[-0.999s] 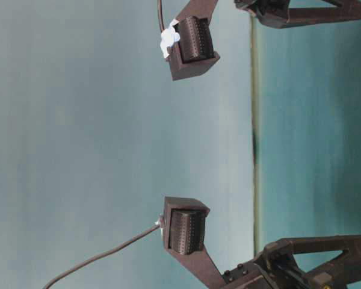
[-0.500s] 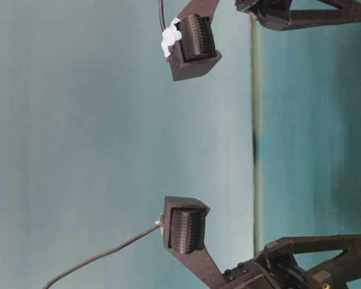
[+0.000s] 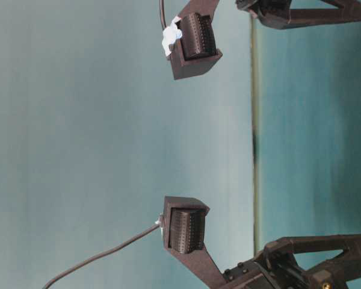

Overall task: Insert the washer onto the shaft with both hands.
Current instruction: 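Close the left gripper on the washer and right gripper on the shaft, then lift the washer and shaft and bring both grippers toward the center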

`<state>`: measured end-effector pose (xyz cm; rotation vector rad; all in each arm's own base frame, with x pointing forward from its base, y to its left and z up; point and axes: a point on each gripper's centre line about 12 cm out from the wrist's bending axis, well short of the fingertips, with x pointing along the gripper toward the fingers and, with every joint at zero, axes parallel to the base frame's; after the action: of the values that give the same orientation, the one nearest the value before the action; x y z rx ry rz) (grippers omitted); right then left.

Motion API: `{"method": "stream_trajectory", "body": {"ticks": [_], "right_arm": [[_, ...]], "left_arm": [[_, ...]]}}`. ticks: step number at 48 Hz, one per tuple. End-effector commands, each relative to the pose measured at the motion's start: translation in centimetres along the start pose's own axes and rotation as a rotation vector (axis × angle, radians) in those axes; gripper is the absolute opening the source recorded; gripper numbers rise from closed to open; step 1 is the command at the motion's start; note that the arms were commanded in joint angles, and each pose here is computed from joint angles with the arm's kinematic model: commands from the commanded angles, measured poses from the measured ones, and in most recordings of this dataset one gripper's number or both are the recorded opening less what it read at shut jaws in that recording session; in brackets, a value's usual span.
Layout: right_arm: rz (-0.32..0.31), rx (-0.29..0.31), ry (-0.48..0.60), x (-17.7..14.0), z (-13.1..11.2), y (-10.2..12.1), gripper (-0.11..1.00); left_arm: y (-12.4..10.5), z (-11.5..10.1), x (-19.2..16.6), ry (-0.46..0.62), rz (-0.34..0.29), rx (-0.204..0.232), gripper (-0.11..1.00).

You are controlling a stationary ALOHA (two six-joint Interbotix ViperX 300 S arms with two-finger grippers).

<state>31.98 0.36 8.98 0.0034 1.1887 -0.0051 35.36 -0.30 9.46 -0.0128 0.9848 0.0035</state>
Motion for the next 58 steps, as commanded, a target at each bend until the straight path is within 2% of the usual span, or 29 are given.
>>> {"method": "stream_trajectory", "body": {"ticks": [1,25,41,45,51,58], "right_arm": [[-0.003,-0.002,0.002,0.02,-0.06,-0.21,0.77],[-0.007,0.011,-0.003,-0.05,-0.16,-0.59,0.74],[-0.008,0.015,-0.002,-0.03,-0.22,-0.64,0.53],[-0.007,0.020,-0.002,-0.03,-0.22,-0.63,0.47],[-0.007,0.024,0.000,-0.03,-0.24,-0.67,0.36],[-0.007,0.024,-0.002,-0.03,-0.22,-0.67,0.17]], "left_arm": [[-0.12,0.46,0.05,-0.018,-0.002,0.001,0.88],[-0.12,0.47,0.05,-0.020,-0.002,-0.004,0.85],[-0.23,0.39,0.05,-0.017,-0.004,0.000,0.67],[-0.23,0.45,0.05,-0.018,-0.004,0.000,0.58],[-0.23,0.37,0.05,-0.015,-0.004,0.000,0.38],[-0.23,0.42,0.05,-0.015,-0.004,0.008,0.36]]}}
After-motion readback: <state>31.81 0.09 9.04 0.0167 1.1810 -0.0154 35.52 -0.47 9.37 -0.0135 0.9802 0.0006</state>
